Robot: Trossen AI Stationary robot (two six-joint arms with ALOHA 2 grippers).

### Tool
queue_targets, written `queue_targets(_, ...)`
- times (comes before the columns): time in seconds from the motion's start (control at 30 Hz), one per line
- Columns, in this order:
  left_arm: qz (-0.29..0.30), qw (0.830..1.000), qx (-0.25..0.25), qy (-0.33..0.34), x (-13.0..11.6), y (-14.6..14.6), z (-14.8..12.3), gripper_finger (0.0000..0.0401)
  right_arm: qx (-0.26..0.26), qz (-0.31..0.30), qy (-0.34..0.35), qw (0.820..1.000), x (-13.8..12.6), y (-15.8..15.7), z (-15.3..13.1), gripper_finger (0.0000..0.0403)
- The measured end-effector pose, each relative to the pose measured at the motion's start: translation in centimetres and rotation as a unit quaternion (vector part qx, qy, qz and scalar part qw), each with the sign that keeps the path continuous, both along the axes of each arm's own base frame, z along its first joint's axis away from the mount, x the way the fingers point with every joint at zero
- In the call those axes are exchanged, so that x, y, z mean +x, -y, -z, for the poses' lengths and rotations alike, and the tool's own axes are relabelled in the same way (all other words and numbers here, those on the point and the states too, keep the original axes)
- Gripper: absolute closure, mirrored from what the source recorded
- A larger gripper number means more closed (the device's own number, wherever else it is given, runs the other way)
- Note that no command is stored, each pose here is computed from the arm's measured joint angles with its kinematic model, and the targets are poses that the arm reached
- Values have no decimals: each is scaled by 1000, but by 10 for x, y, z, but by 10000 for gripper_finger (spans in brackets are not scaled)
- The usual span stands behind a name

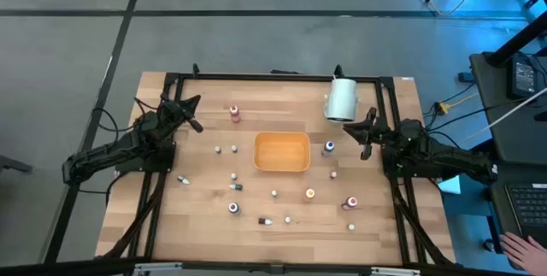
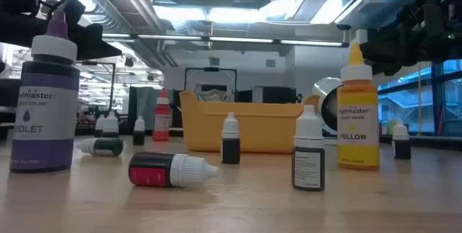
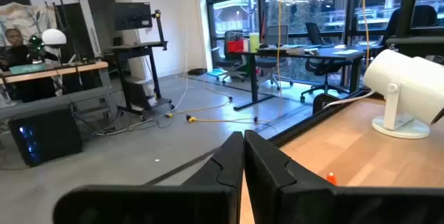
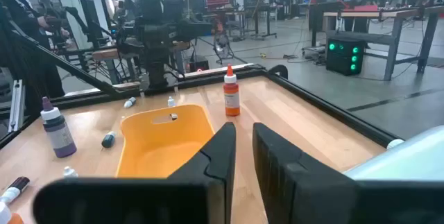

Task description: Pick & Place food coloring

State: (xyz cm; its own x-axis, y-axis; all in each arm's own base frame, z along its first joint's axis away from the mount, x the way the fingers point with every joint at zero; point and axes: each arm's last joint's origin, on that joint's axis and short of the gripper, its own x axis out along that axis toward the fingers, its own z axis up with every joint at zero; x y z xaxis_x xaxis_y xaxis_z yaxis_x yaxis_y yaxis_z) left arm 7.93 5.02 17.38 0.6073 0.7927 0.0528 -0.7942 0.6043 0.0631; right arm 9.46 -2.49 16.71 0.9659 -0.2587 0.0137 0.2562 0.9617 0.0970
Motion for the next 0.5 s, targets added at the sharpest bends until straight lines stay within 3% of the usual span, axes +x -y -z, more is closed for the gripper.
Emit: queue_targets(0.5, 0, 1000, 0, 0, 0, 0, 0, 392, 0, 0, 0, 1000, 0, 0, 0, 347)
